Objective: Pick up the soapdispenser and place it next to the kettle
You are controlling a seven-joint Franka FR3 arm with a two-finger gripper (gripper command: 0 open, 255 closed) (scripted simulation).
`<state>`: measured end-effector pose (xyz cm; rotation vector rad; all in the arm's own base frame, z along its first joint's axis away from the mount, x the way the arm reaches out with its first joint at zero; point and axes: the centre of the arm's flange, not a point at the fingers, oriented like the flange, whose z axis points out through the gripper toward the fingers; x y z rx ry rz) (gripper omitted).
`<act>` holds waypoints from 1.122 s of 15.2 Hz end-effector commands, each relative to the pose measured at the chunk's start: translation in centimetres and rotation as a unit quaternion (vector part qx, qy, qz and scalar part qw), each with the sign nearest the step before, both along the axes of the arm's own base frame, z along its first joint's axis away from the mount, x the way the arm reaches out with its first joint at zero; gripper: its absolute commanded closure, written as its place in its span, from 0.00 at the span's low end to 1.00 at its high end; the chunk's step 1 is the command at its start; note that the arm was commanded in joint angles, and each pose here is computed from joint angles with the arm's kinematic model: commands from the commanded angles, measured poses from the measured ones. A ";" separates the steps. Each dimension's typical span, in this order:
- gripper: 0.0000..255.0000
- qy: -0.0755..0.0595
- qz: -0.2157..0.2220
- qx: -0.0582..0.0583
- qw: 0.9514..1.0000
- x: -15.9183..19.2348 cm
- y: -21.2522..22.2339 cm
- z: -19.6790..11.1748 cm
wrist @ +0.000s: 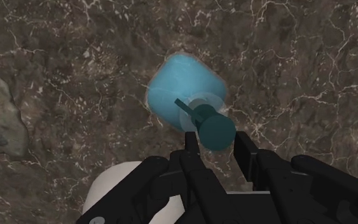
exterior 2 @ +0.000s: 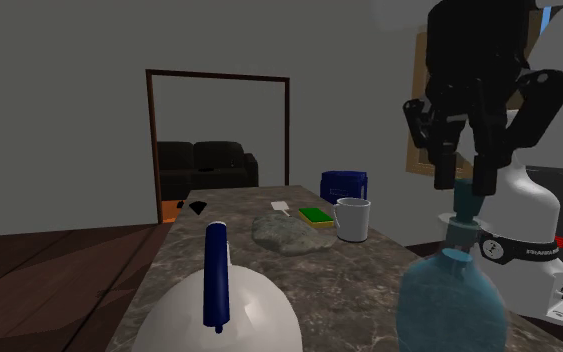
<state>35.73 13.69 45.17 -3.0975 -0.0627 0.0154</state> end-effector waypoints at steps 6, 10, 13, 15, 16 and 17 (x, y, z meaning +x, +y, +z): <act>1.00 0.000 0.000 0.000 1.000 0.0 0.0 -2.9; 1.00 0.000 0.000 0.000 1.000 0.0 0.0 -2.9; 1.00 0.000 0.000 0.000 1.000 0.0 0.0 -2.9; 0.00 -0.001 0.000 0.000 1.000 0.1 0.0 -2.9; 0.00 -0.001 0.000 0.000 1.000 0.0 0.0 -2.9; 0.00 -0.001 0.000 0.000 1.000 0.0 0.0 -2.9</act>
